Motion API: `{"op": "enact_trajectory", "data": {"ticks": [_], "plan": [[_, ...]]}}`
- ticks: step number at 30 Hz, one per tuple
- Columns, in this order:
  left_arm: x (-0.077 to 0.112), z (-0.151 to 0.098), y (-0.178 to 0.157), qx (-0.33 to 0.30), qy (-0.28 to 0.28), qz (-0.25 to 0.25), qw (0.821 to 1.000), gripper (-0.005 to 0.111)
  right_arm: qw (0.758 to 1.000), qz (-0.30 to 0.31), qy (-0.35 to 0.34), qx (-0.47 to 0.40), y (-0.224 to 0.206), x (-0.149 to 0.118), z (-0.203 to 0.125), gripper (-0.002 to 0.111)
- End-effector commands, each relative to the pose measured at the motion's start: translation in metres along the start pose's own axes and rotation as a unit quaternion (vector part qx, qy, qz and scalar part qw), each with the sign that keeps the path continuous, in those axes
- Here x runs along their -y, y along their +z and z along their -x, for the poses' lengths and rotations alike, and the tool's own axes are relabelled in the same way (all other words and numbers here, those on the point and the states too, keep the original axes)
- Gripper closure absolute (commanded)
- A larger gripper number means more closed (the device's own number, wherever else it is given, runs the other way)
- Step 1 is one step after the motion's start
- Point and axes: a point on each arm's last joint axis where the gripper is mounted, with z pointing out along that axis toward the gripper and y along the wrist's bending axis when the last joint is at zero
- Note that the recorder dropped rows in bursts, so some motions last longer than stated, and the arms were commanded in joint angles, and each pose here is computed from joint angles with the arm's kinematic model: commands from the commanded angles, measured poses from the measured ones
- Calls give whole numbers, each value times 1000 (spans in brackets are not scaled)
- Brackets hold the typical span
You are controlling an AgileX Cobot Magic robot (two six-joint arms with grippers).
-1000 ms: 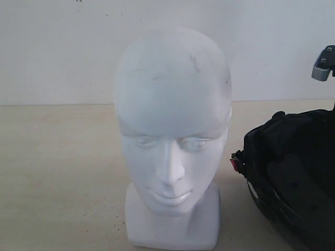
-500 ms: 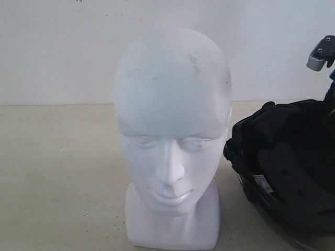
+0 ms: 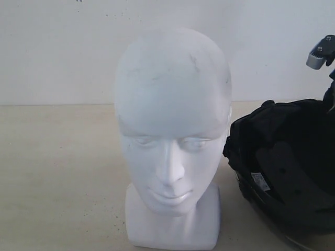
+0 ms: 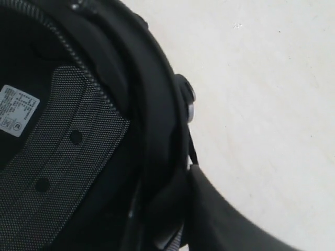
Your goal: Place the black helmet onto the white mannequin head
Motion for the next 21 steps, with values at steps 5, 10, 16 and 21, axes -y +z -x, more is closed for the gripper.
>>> {"op": "enact_trajectory", "data": {"ticks": [5,10,16,21], "plan": [[0,-1,0,1,-4,2,1000,102,999,-18,31,17,-5,3,3,65],[0,-1,0,1,-4,2,1000,102,999,-22,31,16,-5,3,3,65],[0,-1,0,1,-4,2,1000,102,999,-28,33,20,-7,4,4,65],[0,-1,0,1,-4,2,1000,102,996,-72,25,45,-28,3,11,65]]}}
